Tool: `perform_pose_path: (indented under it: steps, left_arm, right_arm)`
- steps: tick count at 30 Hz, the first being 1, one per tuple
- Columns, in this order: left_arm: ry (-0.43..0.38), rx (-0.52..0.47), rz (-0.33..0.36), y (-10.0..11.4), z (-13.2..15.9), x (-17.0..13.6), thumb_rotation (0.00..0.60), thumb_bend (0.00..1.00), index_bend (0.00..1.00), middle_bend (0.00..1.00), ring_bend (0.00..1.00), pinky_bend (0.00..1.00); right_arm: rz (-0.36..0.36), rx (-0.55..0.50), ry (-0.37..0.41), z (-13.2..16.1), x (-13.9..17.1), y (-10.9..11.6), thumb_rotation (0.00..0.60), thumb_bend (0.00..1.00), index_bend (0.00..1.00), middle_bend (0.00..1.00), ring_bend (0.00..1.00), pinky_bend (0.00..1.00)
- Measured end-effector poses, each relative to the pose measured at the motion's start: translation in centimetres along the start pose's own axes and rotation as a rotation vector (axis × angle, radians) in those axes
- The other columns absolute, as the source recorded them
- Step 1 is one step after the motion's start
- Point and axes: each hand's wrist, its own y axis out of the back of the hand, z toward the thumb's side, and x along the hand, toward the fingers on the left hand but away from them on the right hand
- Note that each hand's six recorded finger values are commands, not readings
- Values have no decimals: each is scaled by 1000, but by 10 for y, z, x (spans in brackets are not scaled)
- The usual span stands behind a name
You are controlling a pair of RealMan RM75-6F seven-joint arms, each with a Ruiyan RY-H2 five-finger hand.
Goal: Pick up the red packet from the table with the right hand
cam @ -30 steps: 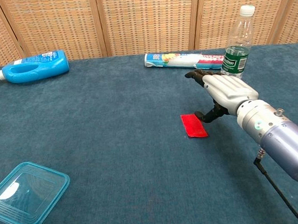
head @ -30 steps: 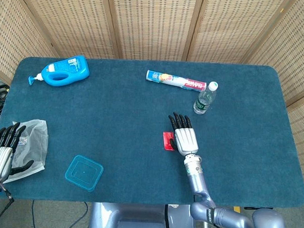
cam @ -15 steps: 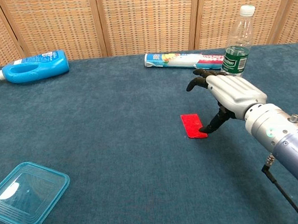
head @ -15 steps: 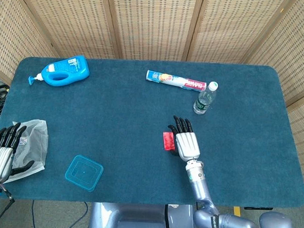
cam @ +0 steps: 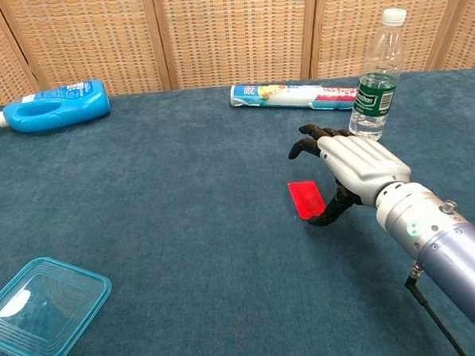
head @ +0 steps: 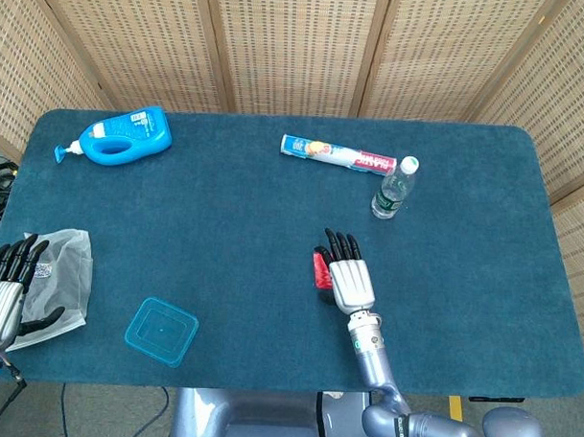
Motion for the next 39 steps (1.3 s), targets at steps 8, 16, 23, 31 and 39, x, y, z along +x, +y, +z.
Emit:
perform_pose_path:
  steps: [8,16,23,31,39]
  left_arm:
    - [-5,-8,-11,-2,2,0,600,194,0,0,0,0]
    - [-6,-9,-14,-2,2,0,600,194,0,0,0,0]
    - [-5,-10,-12,-1,2,0,600,194,0,0,0,0]
    - [-4,-10,-10,-1,1,0,600,194,0,0,0,0]
    - [-2,-10,-9,-1,1,0,600,194,0,0,0,0]
  right_arm:
    - [-2,-8,-16,-6,-3,-4,600,215,244,0,0,0]
    - [0,-10,-28,-10,-5,-6,600,214,243,0,0,0]
    - [12,-7,-35,-12,-5,-9,600,215,243,0,0,0]
    - [18,0,-41,-13,-7,-12,600,214,243,0,0,0]
    - [10,2,-53,-16,-13,-12,600,235,247,0,0,0]
